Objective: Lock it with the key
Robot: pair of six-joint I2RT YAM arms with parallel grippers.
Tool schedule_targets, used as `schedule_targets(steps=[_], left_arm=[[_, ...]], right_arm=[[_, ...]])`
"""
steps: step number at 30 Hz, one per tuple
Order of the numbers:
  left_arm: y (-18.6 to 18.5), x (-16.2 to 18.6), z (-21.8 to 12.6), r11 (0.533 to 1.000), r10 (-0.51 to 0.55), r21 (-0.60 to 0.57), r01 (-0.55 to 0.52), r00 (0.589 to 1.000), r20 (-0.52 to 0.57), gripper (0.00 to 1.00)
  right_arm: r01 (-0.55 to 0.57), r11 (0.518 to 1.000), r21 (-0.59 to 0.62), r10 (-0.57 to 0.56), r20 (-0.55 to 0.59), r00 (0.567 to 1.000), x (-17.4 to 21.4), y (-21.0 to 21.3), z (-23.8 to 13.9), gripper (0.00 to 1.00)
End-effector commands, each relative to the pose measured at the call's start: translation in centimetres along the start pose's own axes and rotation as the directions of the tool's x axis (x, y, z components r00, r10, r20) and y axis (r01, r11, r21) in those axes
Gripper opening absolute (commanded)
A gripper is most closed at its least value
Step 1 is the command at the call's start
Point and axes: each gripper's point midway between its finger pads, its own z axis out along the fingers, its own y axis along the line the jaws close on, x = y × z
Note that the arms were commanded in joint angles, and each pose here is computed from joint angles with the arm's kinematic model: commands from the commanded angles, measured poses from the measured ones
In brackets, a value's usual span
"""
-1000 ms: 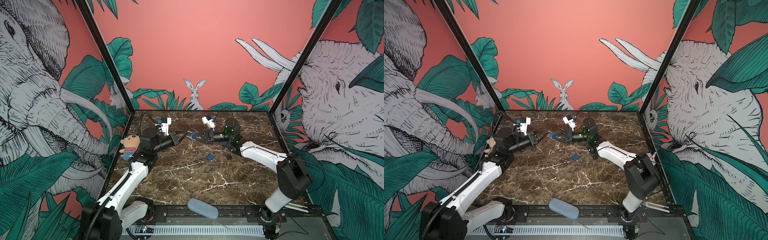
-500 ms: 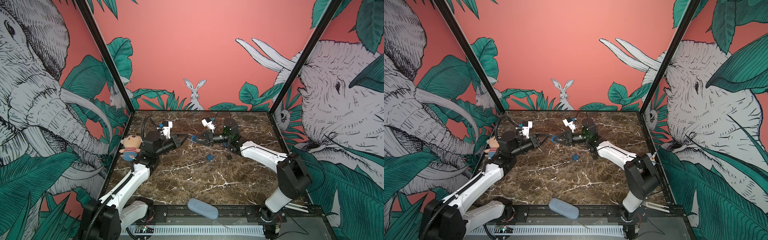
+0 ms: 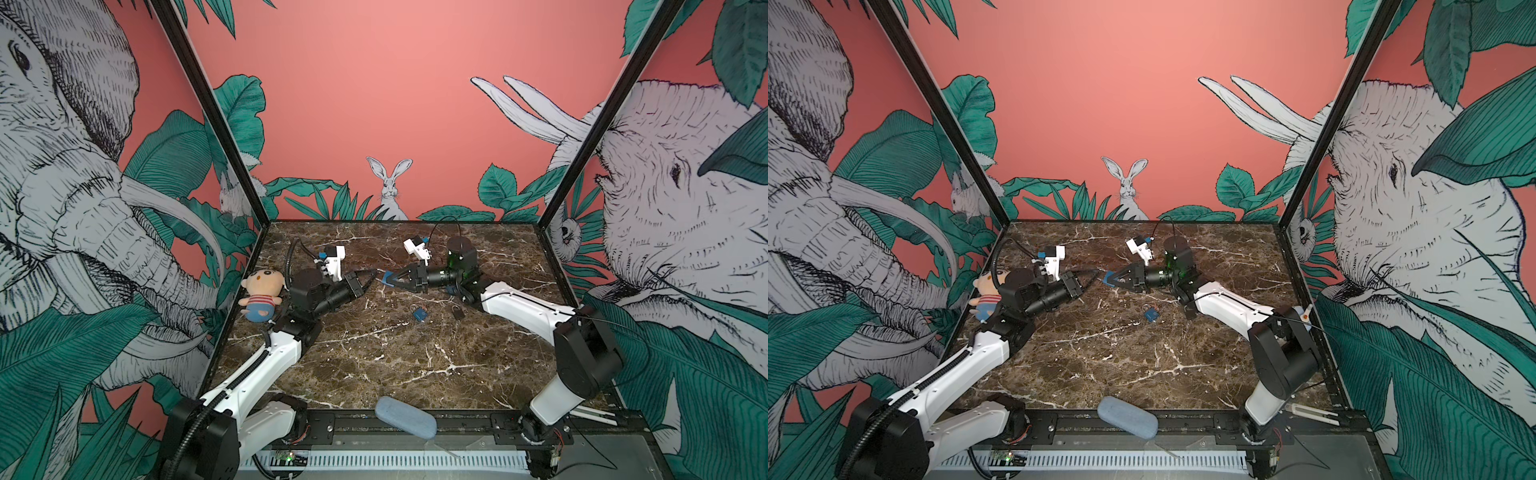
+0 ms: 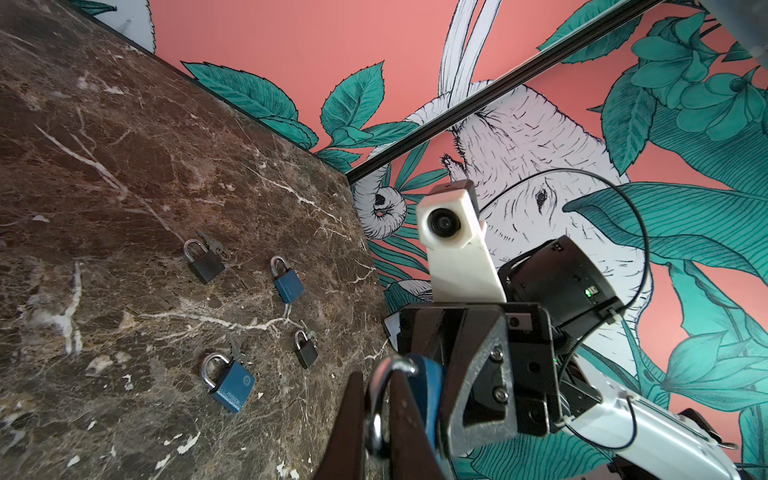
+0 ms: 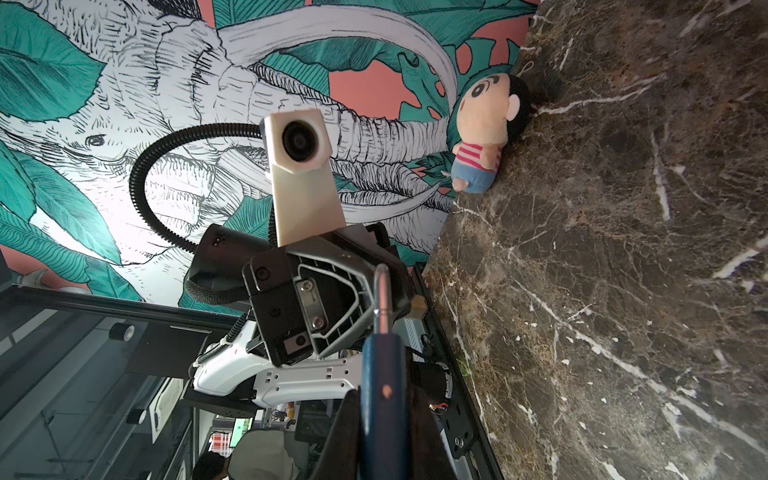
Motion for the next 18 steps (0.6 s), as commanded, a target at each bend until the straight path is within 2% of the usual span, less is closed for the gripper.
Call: schedule_targets(steps=[1,14,18], left_arm=[[-1.5,9.6,0.3,0.992,-0.003,0.119,0.052,0.926,-0.377,0.0],[-2.8,12.4,0.8,0.985,0.027,0.166,0.057,0.884,-0.466,0.0],[-2.6,12.2,0.8,0.988,0.03,0.151,0.043,0.891,-0.453,0.0]], right_arm=[[0.285,0.945,-0.162,-0.275,0.081,0.958,-2.1,8.1,1.3,0.0],[0.308,0.935,-0.176,-0.298,0.084,0.951,-2.2,8.5,1.4,0.0],[0.309,0.935,-0.176,-0.298,0.083,0.951,-2.1,8.4,1.4,0.0]])
